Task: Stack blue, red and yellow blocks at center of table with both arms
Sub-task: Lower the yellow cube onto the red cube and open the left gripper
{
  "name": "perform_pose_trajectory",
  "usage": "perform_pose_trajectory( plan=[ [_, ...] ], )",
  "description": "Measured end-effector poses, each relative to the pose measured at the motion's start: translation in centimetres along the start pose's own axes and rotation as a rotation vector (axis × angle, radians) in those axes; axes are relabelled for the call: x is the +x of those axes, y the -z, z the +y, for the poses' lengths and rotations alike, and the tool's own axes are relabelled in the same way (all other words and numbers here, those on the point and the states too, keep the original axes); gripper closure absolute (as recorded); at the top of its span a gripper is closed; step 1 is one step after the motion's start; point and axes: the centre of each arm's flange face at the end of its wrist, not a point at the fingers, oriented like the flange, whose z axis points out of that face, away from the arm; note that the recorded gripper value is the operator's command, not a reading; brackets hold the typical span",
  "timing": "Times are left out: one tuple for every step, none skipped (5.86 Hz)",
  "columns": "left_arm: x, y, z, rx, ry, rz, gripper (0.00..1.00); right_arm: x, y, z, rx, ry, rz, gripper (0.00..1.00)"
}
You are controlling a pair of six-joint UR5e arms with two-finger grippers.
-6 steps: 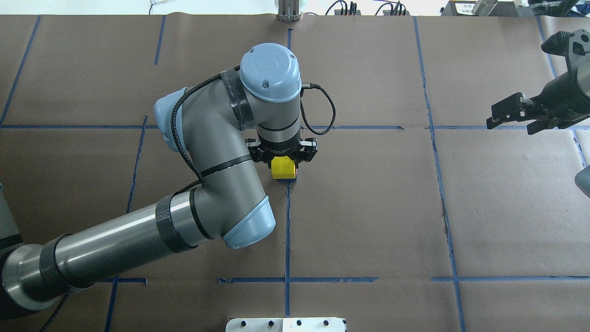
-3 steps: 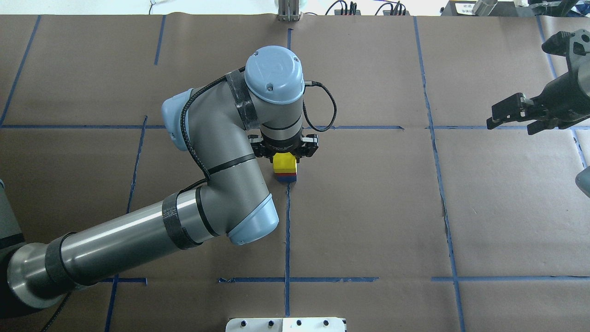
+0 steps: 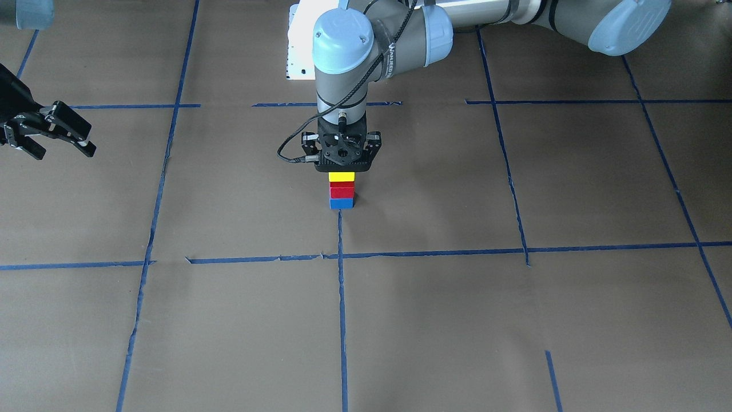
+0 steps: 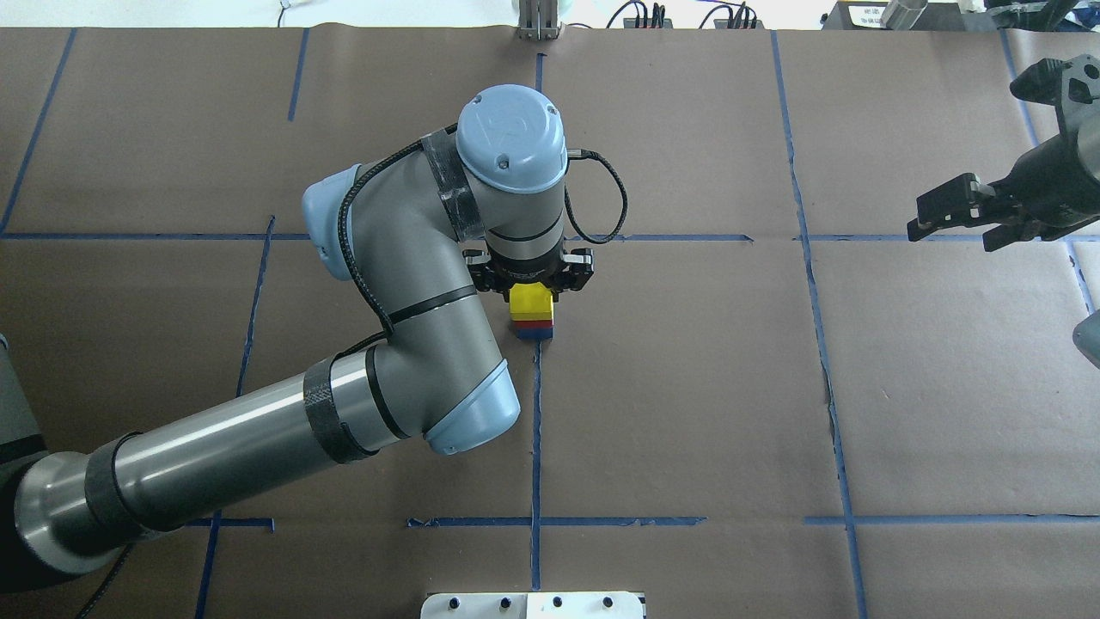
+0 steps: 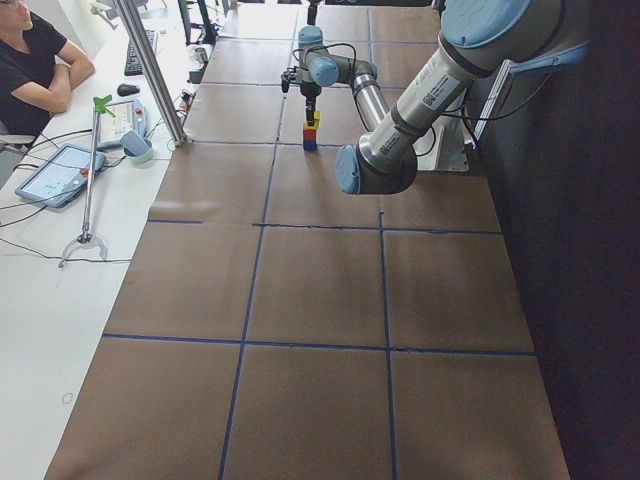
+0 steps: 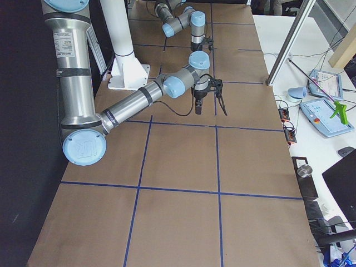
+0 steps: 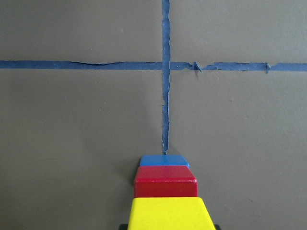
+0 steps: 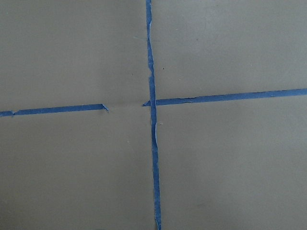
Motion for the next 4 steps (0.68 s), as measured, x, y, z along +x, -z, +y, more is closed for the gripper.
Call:
perform_pose_trajectory(
  plan=[
    [0.07, 0.11, -0.06, 0.006, -0.001, 0.000, 0.88, 0.00, -0.04, 0.00, -0.001, 0.000, 0.000, 0.00],
    [0.10, 0.13, -0.08, 0.010, -0.003, -0.001, 0.73, 0.03, -0.12, -0.01, -0.002, -0.001, 0.001, 0.00],
    [0.12, 0.12, -0.09, 0.012, -0.005, -0.001, 0.29, 0.06, -0.18, -0.02, -0.003, -0.001, 0.002, 0.00],
    [0.17, -0.03, -0.18, 0.013, -0.004, -0.001, 0.18, 0.08, -0.21, -0.04, -0.003, -0.002, 0.002, 0.00]
  ],
)
